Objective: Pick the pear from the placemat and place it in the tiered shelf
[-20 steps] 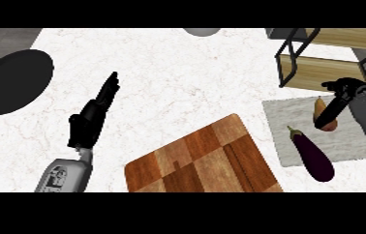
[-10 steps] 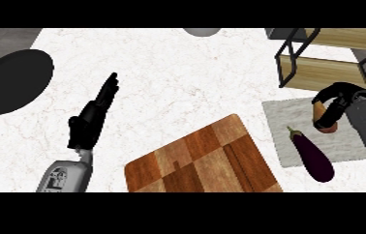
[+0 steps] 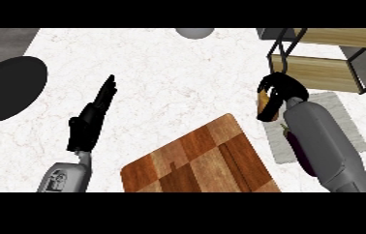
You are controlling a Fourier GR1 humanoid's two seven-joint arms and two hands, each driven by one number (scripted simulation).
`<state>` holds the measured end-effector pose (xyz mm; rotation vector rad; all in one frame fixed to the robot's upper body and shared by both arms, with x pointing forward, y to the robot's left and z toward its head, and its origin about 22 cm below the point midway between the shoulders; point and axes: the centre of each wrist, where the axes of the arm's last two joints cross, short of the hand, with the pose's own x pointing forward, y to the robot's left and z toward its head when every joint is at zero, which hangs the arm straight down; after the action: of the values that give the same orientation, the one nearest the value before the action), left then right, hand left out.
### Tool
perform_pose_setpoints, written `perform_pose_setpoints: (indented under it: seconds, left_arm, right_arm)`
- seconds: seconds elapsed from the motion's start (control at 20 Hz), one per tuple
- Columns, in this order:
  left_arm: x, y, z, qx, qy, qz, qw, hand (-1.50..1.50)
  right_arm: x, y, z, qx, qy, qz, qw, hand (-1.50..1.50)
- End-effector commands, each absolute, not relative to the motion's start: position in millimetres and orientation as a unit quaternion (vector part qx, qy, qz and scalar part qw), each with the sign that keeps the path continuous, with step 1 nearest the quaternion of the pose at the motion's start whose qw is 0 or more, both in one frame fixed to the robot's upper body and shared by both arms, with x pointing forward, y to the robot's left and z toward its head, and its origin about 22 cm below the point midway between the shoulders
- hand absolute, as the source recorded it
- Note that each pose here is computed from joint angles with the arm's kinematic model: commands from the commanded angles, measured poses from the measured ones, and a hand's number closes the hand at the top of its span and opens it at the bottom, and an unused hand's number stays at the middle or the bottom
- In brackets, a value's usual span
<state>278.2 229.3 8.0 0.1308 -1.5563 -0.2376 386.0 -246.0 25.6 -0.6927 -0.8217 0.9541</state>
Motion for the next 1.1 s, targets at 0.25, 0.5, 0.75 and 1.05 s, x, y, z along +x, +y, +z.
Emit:
perform_pose_setpoints:
  seconds: [0.25,0.5,0.75,1.05]
  left_arm:
    - [276,241,9,0.072,-0.698,-0.105,0.705,0.0]
    - [279,242,16,0.064,-0.701,-0.103,0.703,0.0]
    - [279,225,10,0.054,-0.702,-0.108,0.702,0.0]
    - [290,219,23,0.053,-0.706,-0.11,0.698,0.0]
  right_arm:
    - [323,-158,53,-0.311,-0.559,0.317,0.7,1.5]
    - [292,-139,108,-0.303,-0.644,0.213,0.67,1.5]
    - [241,-168,154,-0.347,-0.664,0.169,0.64,1.5]
    - [216,-178,205,-0.446,-0.641,0.134,0.611,1.5]
